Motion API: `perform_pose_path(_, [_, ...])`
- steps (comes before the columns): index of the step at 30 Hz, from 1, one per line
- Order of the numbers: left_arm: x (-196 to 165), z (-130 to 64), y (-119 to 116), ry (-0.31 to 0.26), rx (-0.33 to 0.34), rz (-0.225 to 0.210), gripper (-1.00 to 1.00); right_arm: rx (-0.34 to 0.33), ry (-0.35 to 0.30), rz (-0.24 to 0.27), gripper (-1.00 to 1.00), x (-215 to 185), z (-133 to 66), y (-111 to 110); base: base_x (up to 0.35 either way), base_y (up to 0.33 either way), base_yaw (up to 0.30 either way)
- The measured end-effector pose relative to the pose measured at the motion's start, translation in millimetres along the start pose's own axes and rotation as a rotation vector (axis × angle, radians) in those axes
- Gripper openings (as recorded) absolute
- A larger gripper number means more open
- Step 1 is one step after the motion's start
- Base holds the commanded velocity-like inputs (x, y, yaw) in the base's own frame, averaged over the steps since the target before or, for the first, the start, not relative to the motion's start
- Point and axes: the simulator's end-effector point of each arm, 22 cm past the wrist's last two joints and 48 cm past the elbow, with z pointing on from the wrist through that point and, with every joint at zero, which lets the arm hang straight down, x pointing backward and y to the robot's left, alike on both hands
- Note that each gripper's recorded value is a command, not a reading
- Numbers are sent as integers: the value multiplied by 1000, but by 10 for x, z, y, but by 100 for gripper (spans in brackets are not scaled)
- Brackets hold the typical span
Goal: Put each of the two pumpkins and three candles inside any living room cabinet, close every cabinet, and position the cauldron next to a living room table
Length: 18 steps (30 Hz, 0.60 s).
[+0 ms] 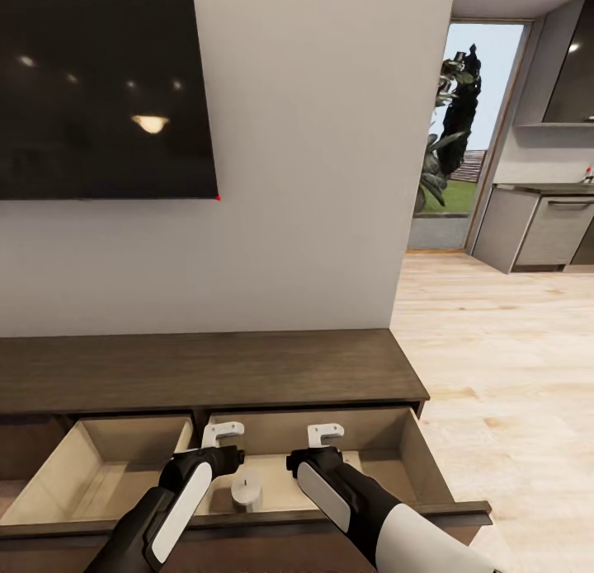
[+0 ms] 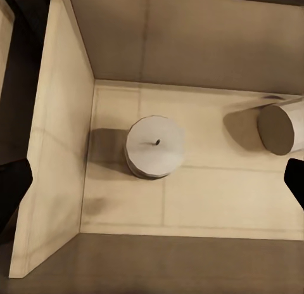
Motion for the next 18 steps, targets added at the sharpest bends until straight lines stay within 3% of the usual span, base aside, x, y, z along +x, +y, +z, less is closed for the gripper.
perform_pose_path(18, [-305, -260, -64, 4, 5, 5, 100, -5, 6, 8, 100, -266, -257, -4, 0, 0, 0])
